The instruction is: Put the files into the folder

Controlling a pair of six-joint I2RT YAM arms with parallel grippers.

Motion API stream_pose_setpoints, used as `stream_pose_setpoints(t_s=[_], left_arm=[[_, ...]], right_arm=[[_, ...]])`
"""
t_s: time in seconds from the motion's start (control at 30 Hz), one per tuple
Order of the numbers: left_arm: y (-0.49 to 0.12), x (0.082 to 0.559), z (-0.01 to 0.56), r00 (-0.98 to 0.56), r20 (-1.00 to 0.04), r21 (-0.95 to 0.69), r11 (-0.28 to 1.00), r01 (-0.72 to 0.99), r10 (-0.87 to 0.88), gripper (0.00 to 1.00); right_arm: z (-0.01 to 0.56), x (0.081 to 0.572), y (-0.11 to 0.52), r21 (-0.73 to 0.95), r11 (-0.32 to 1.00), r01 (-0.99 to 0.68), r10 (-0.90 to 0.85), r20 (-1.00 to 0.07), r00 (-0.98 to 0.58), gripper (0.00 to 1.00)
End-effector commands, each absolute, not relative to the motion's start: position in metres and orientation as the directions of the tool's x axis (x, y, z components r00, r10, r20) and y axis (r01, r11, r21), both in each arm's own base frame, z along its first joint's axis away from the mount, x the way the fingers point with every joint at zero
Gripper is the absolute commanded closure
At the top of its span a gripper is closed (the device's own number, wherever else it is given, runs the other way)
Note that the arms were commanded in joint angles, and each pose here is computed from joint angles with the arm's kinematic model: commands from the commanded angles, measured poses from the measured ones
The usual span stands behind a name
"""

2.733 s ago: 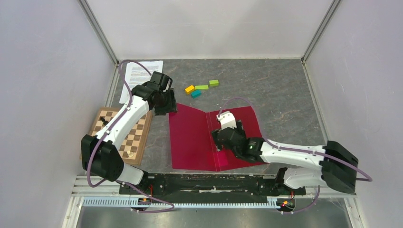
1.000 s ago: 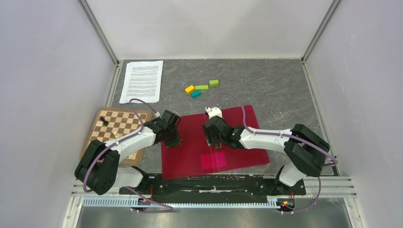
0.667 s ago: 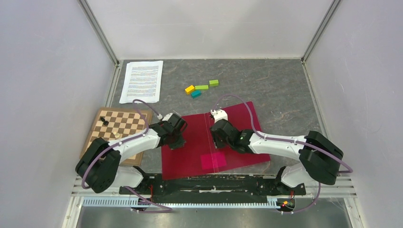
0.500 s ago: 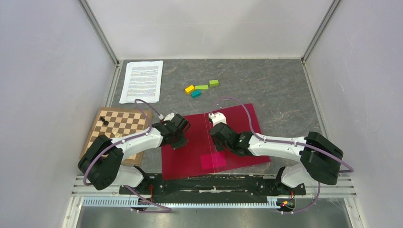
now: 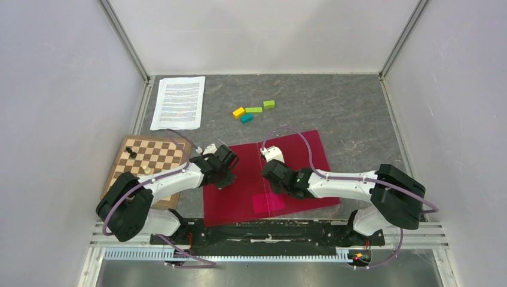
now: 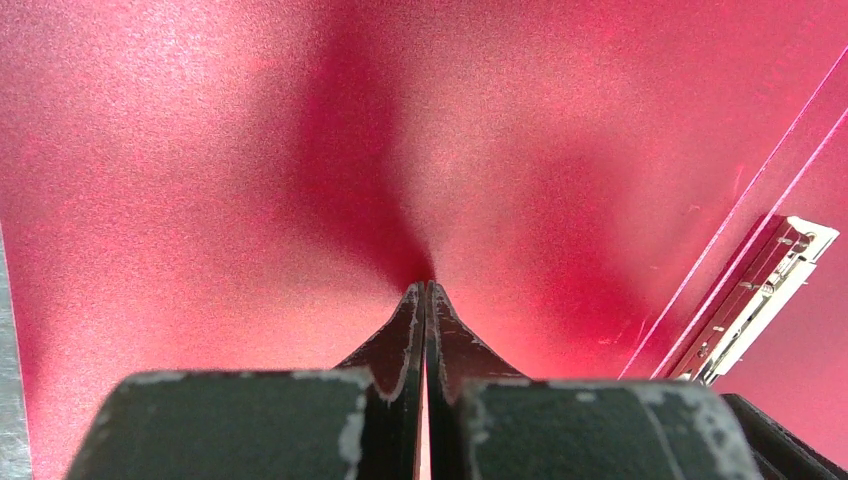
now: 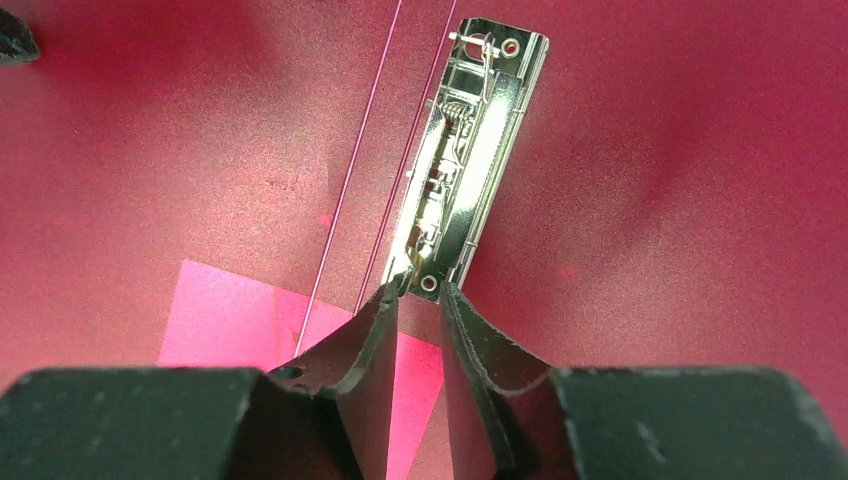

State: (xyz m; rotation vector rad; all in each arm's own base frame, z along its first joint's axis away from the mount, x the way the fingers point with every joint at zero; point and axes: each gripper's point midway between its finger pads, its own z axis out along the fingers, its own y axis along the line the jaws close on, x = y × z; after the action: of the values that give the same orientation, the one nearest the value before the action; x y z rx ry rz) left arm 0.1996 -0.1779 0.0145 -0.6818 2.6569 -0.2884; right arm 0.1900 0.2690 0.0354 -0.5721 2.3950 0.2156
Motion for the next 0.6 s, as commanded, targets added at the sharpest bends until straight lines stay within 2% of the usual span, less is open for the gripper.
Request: stream_pose_setpoints(t_s=[0.0, 0.23, 0.57], left_arm=[[-0.156, 0.185, -0.002, -0.800, -0.320, -0.198, 0.861, -0.468, -0.508, 0.98], [-0.155, 0.183, -0.003, -0.795, -0.319, -0.203, 0.857, -0.474, -0.516, 0.98], [-0.154, 0.182, -0.004, -0.796, -0.319, -0.201, 0.858, -0.473, -0.514, 0.98]], right_arm=[[0.050, 0.199, 0.282, 0.031, 0.901, -0.433, -0.299, -0.678, -0.671, 0.75], [0.061, 0.198, 0.294, 0.039, 0.895, -0.445, -0.294, -0.699, -0.652, 0.75], [0.049, 0.203, 0.286, -0.067, 0.909, -0.411, -0.346, -0.670, -0.656, 0.78]])
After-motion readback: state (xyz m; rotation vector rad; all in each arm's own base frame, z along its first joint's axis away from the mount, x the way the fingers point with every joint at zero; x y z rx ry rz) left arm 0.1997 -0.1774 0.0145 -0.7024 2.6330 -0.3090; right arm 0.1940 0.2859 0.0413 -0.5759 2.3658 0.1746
